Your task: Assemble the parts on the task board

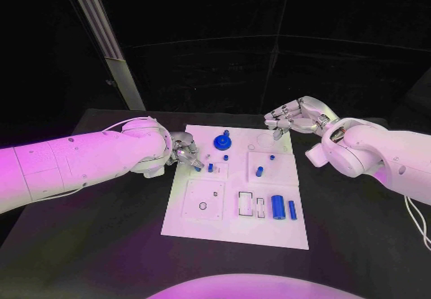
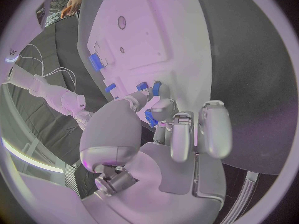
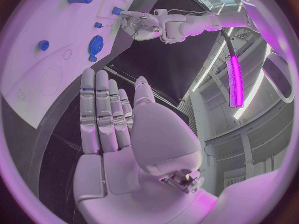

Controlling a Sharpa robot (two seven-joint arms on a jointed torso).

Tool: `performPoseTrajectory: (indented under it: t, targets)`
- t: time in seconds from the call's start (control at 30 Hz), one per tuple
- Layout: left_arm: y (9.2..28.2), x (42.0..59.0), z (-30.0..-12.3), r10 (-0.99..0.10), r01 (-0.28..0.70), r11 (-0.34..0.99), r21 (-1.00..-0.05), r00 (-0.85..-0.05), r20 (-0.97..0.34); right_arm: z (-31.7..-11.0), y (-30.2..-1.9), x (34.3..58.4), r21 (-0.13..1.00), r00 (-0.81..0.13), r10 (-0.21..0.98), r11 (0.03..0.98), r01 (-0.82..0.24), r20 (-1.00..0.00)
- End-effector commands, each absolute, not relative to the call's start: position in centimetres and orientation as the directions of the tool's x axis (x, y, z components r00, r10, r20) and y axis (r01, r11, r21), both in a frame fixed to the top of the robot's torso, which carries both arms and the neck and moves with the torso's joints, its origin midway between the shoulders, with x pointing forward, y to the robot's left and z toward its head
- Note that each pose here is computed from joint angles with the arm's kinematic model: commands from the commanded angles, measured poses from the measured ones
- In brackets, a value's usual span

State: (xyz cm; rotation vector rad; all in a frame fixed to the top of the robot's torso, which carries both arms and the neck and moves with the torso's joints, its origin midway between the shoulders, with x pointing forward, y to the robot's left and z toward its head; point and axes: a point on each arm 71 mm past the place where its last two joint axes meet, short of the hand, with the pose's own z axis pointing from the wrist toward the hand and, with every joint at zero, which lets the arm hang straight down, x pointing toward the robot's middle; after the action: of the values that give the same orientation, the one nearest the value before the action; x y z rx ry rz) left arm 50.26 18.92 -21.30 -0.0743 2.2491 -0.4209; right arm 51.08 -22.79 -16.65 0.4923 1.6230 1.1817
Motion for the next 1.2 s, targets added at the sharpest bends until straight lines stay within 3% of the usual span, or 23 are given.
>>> performPoseTrajectory:
  t: [0.03,0.83,1.2]
  targets:
    - [18.83,50.11,-21.68,-0.189,0.072,0.945,-0.319,-0.676,-0.712,-16.51,-22.66,51.04,0.874,-0.4,0.777,0.425,-0.234,-0.485]
    - [19.13,50.68,-21.84,-0.212,0.037,0.947,-0.32,-0.678,-0.704,-16.45,-22.78,50.92,0.874,-0.398,0.779,0.425,-0.235,-0.485]
    - [19.09,50.99,-21.03,-0.336,0.057,0.884,-0.464,-0.613,-0.715,-16.44,-22.84,50.94,0.874,-0.395,0.78,0.425,-0.237,-0.486]
